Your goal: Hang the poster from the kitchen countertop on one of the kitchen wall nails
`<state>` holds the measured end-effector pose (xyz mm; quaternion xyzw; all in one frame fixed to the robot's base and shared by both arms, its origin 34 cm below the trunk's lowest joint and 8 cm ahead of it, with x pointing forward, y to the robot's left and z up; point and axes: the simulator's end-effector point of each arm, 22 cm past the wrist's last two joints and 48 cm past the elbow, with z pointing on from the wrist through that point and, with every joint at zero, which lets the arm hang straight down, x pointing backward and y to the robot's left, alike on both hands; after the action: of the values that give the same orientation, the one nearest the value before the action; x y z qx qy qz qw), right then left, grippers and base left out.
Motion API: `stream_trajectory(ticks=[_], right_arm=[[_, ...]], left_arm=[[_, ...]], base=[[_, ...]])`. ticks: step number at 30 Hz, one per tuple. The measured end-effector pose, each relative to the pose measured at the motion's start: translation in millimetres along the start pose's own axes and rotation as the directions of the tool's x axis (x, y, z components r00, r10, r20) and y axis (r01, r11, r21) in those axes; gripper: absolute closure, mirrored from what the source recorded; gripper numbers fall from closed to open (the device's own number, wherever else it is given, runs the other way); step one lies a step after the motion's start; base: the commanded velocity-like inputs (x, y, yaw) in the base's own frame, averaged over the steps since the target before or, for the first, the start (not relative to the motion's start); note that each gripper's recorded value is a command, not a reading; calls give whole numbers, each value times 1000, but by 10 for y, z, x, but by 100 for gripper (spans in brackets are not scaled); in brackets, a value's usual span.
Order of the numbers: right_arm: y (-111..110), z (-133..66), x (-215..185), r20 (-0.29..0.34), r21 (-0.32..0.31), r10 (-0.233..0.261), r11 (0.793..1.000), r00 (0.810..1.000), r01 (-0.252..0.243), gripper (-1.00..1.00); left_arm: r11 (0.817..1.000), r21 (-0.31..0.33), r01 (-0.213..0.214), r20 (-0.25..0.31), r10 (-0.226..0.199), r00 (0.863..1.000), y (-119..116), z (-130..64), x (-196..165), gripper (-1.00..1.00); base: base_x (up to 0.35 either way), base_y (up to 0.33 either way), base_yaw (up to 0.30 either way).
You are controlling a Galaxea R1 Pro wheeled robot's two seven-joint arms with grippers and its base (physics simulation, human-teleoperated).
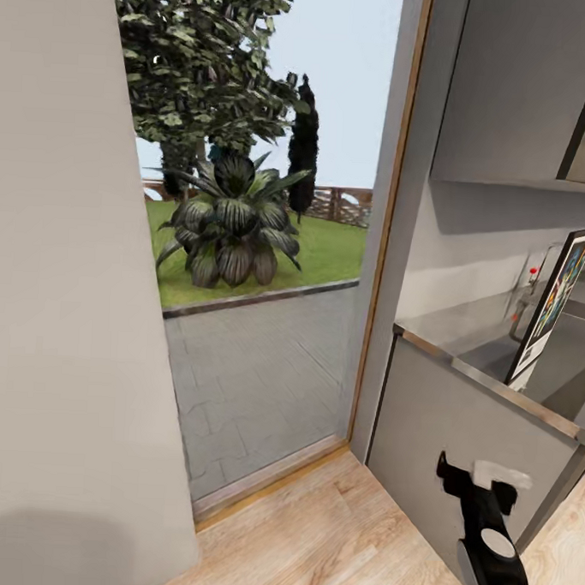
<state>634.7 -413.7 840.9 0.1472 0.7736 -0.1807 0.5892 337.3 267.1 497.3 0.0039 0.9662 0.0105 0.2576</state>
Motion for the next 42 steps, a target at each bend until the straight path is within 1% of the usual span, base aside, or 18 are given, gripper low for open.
stream_trajectory(ticks=[2,3,4,5,6,7,8,11,15,20,21,23,29,42], right_arm=[[-42,157,-454,20,57,19,998,1000,-20,-100],[-41,196,-560,21,65,24,998,999,-26,-100],[-40,320,-941,22,93,36,995,999,-38,-100],[-18,377,-1227,58,97,52,994,997,-58,-100],[-33,408,-1405,78,111,63,991,995,-71,-100],[-48,421,-1502,89,121,69,989,994,-79,-100],[-121,445,-1796,126,166,86,980,988,-106,-100],[-158,466,-2036,152,189,101,974,983,-129,-100],[-159,508,-2268,138,199,105,971,985,-131,-100],[-159,548,-2396,129,205,109,970,986,-134,-100],[-159,549,-2396,128,205,109,970,986,-134,-100],[-148,599,-2343,107,208,105,970,989,-126,-100],[-119,642,-2272,86,207,99,972,991,-115,-100],[-138,638,-2270,84,209,100,971,991,-116,-100]], left_arm=[[1000,0,0,0,0,1000,-1,0,2,-100],[1000,0,0,0,0,1000,-1,0,2,-100],[1000,1,-1,-1,1,1000,-4,0,4,-100],[1000,1,-1,-1,1,1000,-4,0,5,-100],[1000,1,-1,-1,1,1000,-4,0,5,-100],[1000,1,-1,-1,1,1000,-4,0,5,-100],[1000,2,-1,-1,1,1000,-10,0,5,-100],[1000,3,-1,-1,1,1000,-16,0,5,-100],[1000,3,-1,-1,1,1000,-18,0,5,-100],[1000,3,-1,-1,1,1000,-19,0,5,-100],[1000,3,-1,-1,1,1000,-19,0,5,-100],[1000,3,-1,-1,1,1000,-19,0,5,-100],[1000,3,-1,-1,1,1000,-19,0,4,-100],[1000,3,-1,3,1,1000,-19,0,-11,-100]], base=[[0,0,0],[0,0,0],[0,0,0],[0,0,0],[0,0,0],[0,0,0],[0,0,0],[0,0,0],[0,0,0],[0,0,0],[0,0,0],[0,0,0],[0,0,0],[0,0,-84]])
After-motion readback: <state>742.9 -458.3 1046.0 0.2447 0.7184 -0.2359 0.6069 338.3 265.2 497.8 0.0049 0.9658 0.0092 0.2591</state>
